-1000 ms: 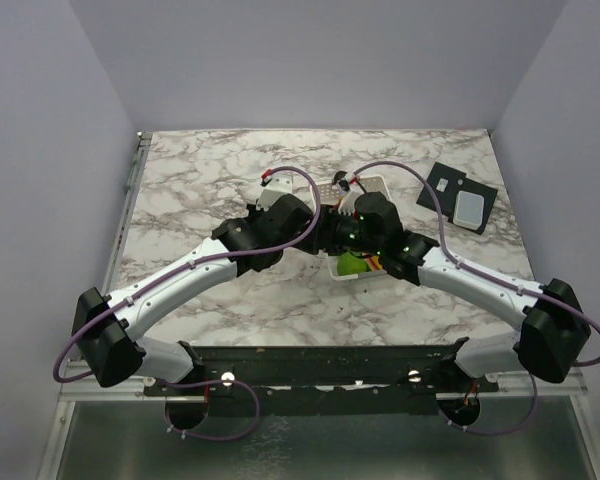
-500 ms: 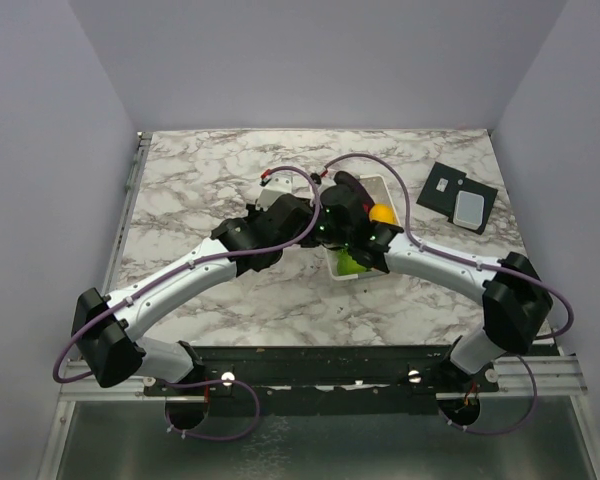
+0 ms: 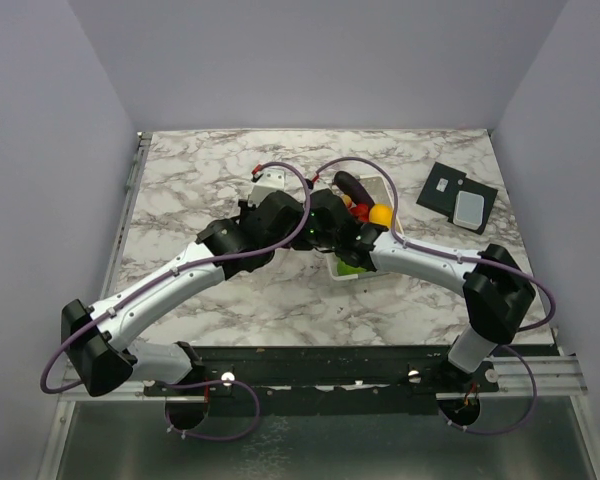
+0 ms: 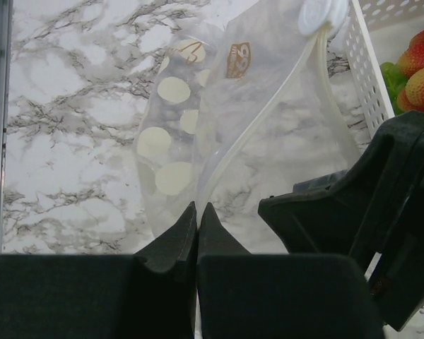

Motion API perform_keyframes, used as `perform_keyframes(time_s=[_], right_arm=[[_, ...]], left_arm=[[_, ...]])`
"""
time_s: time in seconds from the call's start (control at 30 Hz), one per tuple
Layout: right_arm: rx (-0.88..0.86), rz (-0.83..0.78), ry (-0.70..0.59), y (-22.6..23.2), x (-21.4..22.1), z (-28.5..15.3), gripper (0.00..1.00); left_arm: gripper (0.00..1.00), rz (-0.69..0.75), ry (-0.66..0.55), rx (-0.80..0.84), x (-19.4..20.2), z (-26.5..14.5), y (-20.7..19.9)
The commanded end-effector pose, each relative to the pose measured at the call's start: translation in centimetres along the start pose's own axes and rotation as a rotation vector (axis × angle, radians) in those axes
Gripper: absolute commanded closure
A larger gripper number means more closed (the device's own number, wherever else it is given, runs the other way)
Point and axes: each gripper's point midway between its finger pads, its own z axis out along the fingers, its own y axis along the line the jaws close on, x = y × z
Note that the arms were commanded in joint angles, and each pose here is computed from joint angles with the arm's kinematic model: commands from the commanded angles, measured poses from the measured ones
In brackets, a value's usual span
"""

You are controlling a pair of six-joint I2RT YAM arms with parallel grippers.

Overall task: Place the food in the zip-top bag and seal the zipper
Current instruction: Open the zipper of the food storage bag.

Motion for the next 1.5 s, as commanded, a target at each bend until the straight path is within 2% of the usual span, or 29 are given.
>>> perform_keyframes(time_s=[0.0, 0.23, 0.47, 0.63, 0.77, 1.03, 1.13, 1.3, 1.47], right_arm=[[0.074, -0.029, -0.016, -1.2, 0.1, 0.2, 0.63], [0.153, -0.069, -0.042, -2.7, -0.3, -0.4, 0.85], [0.309, -0.137, -0.108, -5.7, -1.6, -1.5, 0.99], [0.426, -0.183, -0.144, -8.0, -2.3, -2.1, 0.99], [0.526, -0.218, -0.162, -9.8, -2.6, -2.5, 0.99], [0.637, -0.258, -0.168, -11.8, -2.6, -2.8, 0.99], [0.605, -0.251, -0.167, -11.2, -2.6, -2.7, 0.99], [0.457, -0.224, -0.147, -8.6, -2.2, -1.8, 0.99], [0.335, -0.221, -0.123, -6.2, -2.1, -1.2, 0.91]], left_arm=[[1.00, 0.004, -0.057, -0.036, -2.0, -1.2, 1.6], [1.00, 0.062, -0.072, -0.109, -2.5, -1.7, 3.5], [1.00, 0.137, -0.074, -0.172, -2.9, -2.3, 5.2], [1.00, 0.191, -0.062, -0.227, -3.1, -2.7, 6.2], [1.00, 0.229, -0.076, -0.334, -3.9, -3.1, 7.7], [1.00, 0.225, -0.142, -0.515, -5.5, -4.6, 10.3], [1.00, 0.217, -0.136, -0.496, -5.4, -4.4, 9.9], [1.00, 0.211, -0.110, -0.436, -4.7, -3.5, 8.6], [1.00, 0.209, -0.108, -0.422, -4.4, -3.1, 8.2]])
